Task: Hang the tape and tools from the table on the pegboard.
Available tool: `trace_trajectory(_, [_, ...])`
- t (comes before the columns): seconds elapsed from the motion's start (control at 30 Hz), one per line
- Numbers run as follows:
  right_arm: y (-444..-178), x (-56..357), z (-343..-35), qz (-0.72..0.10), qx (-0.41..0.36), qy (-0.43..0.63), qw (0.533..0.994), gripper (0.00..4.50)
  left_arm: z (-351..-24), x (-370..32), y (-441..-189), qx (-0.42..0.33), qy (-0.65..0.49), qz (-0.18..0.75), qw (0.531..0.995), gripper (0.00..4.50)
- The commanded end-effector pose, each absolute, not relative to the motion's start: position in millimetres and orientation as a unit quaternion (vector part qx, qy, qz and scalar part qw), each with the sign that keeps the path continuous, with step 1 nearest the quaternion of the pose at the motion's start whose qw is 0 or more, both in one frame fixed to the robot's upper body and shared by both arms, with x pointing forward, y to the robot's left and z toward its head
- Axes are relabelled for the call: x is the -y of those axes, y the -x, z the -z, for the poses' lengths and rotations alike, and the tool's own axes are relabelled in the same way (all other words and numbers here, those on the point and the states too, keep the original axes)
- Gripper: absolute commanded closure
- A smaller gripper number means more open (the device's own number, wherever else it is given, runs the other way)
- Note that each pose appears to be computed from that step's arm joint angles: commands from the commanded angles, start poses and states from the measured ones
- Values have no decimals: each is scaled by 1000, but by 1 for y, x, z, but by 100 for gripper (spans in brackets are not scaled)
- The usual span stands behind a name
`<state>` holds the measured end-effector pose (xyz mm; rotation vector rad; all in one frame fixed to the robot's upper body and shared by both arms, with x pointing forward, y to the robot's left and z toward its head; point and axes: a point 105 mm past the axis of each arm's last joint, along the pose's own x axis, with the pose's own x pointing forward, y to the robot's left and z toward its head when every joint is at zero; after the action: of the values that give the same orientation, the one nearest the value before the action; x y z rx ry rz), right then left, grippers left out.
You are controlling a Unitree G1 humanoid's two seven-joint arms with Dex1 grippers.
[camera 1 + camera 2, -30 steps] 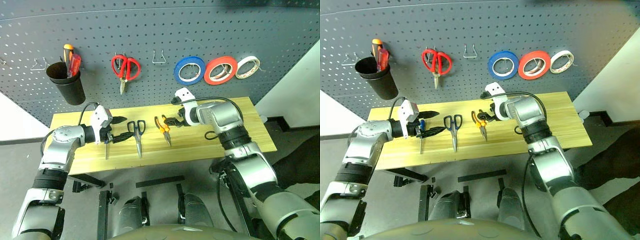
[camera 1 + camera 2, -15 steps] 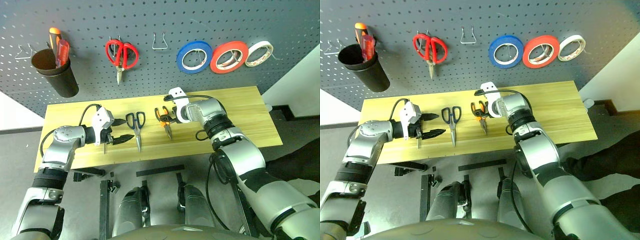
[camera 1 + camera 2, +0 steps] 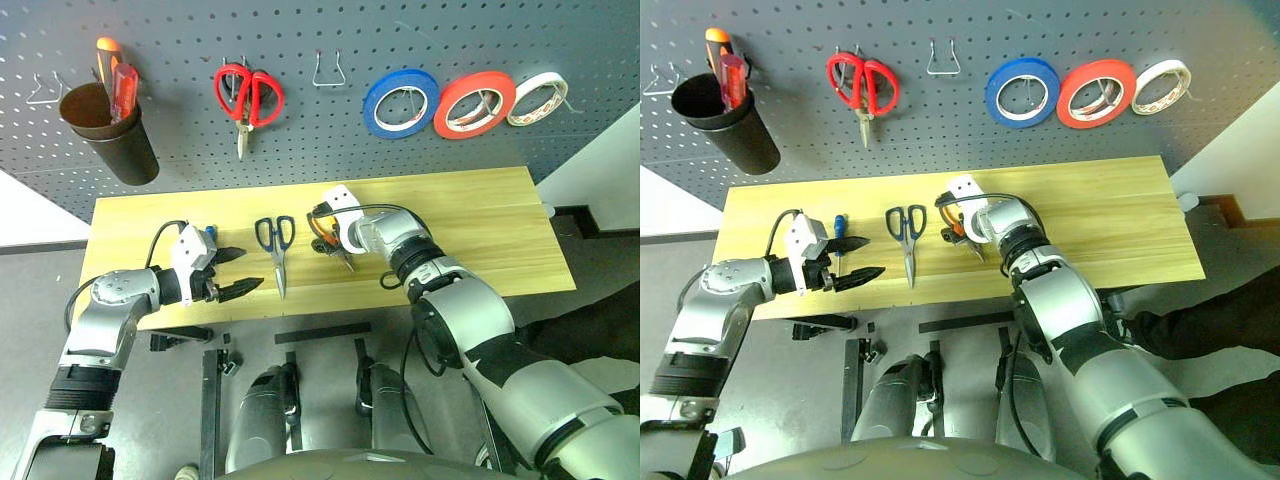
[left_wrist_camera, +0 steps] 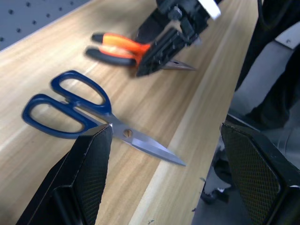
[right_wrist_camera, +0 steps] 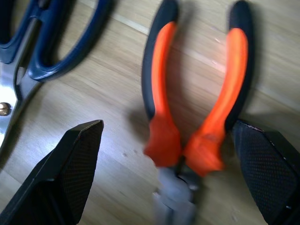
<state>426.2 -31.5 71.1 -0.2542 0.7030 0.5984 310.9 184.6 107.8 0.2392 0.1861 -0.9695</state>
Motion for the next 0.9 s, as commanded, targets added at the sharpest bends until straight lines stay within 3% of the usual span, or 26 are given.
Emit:
trace_trajectory(0.03, [-426,21,-76,-292,-332,129,888,2,-117,-187,-308,-73,-115,458,879,66])
trace_trajectory(0.3, [-427,27,-75,-301,-327,191,875,238,-120,-190,-310,-60,-114,445,886,66])
trace_trajectory(0.5, [-440,56,-100,-289,-310,219,879,246,-124,-195,-312,-49,-115,436,891,66])
trace_trajectory(0.67, [-441,81,-135,-304,-300,172,888,246,-140,-197,-311,-5,-103,437,894,66])
trace_trajectory(0.9, [-386,87,-211,-421,-211,67,880,246,-182,-190,-298,120,-57,473,871,66])
